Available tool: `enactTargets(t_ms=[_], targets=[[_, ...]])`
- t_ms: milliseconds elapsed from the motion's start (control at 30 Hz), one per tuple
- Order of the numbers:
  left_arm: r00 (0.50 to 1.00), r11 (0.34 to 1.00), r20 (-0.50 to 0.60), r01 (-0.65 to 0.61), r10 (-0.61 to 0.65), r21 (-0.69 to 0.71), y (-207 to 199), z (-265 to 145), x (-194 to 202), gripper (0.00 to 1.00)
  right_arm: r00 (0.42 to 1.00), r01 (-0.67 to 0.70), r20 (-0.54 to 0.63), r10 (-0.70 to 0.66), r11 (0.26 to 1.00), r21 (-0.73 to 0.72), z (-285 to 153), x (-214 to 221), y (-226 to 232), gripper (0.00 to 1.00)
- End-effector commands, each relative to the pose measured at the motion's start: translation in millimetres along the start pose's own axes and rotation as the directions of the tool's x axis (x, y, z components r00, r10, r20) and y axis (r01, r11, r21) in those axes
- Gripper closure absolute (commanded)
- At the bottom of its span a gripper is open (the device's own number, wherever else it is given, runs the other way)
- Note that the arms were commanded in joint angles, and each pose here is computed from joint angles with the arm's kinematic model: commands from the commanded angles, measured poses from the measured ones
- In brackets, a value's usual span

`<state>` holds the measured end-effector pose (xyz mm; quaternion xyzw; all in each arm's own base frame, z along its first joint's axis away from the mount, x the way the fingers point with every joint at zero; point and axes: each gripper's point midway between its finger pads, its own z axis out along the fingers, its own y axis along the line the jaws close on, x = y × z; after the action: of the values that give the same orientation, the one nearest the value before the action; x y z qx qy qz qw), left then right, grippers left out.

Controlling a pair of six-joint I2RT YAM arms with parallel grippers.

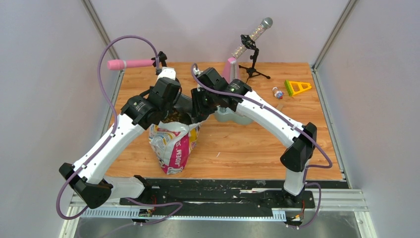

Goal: Serve the pet food

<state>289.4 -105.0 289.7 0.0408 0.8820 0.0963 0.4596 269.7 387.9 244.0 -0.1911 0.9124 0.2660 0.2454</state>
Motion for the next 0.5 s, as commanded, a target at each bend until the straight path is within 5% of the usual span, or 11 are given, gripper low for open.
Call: enactTargets(t_ms=[0,233,467], targets=[[0.969,0.986,0.185,0.157,-0.164,0.052,4.5,-22.3,-50.5,1.00,0.994,-0.073,-0.090,0.055,0.976,-0.208,23.1,20.5,40.8,1.00],[0.967,0.986,0.190,0.162,-0.169,0.050,6.4,-23.9,-51.2,1.00,0.977,-0.211,-0.093,0.190,0.841,-0.498,-29.6,1.1,71.5,1.00],[0.965,0.985,0.195,0.168,-0.174,0.052,7.8,-25.5,-51.7,1.00,0.964,-0.233,-0.036,0.262,0.780,-0.581,-69.4,-8.6,73.8,1.00]])
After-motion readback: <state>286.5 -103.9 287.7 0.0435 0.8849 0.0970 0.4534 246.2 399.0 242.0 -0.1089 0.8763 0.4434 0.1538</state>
